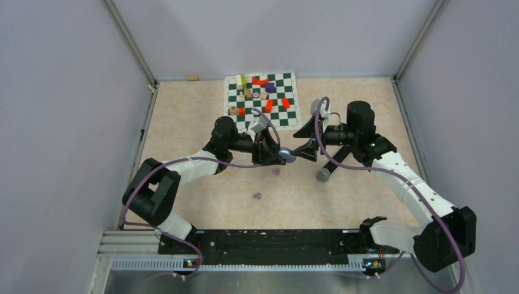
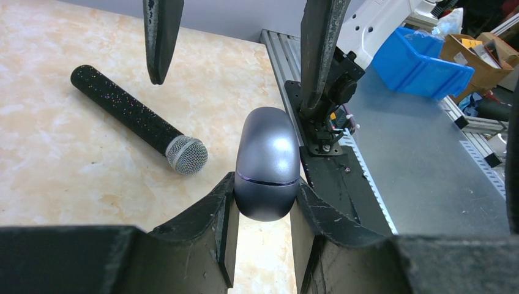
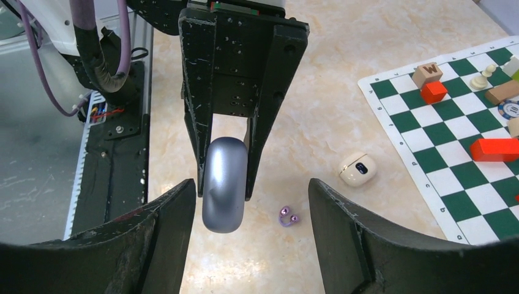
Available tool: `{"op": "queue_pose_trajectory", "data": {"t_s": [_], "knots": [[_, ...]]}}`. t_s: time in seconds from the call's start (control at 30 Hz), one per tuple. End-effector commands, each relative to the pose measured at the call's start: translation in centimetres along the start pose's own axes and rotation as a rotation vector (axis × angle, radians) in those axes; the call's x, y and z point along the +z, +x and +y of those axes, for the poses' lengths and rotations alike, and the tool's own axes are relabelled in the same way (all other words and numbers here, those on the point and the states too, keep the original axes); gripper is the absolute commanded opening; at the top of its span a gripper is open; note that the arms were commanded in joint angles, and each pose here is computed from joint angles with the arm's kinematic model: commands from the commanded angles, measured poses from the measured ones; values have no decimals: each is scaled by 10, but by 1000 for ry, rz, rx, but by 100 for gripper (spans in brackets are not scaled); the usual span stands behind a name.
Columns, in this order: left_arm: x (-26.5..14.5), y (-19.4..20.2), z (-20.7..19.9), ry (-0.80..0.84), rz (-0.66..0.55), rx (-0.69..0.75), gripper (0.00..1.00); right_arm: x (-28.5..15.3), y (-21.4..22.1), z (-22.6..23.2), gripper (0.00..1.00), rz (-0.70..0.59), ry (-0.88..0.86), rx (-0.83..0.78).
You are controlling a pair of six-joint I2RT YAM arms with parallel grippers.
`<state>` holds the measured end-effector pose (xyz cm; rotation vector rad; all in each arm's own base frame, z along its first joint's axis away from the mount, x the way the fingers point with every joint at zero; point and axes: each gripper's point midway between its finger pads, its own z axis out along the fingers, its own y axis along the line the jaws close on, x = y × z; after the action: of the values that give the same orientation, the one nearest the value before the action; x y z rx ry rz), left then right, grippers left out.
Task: Insert the wireless bluetooth earbuds into the charging case
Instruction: Open the charging case to the charging case.
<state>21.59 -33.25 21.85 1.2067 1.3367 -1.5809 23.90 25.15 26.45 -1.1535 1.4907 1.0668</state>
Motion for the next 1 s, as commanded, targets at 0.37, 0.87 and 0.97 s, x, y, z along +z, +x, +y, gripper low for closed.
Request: {"op": "queue_pose_trajectory", "data": {"t_s": [0.37,0.87,0.97], "knots": [[2,-16,-6,29,-15,74,0,5,8,-2,73,30,3,-42],[2,-17,-11,45,-21,85,0,3,5,-24,80,35,145,-94],[1,-16,-11,46,-20,84,0,-3,-2,-28,80,25,186,-123]]}}
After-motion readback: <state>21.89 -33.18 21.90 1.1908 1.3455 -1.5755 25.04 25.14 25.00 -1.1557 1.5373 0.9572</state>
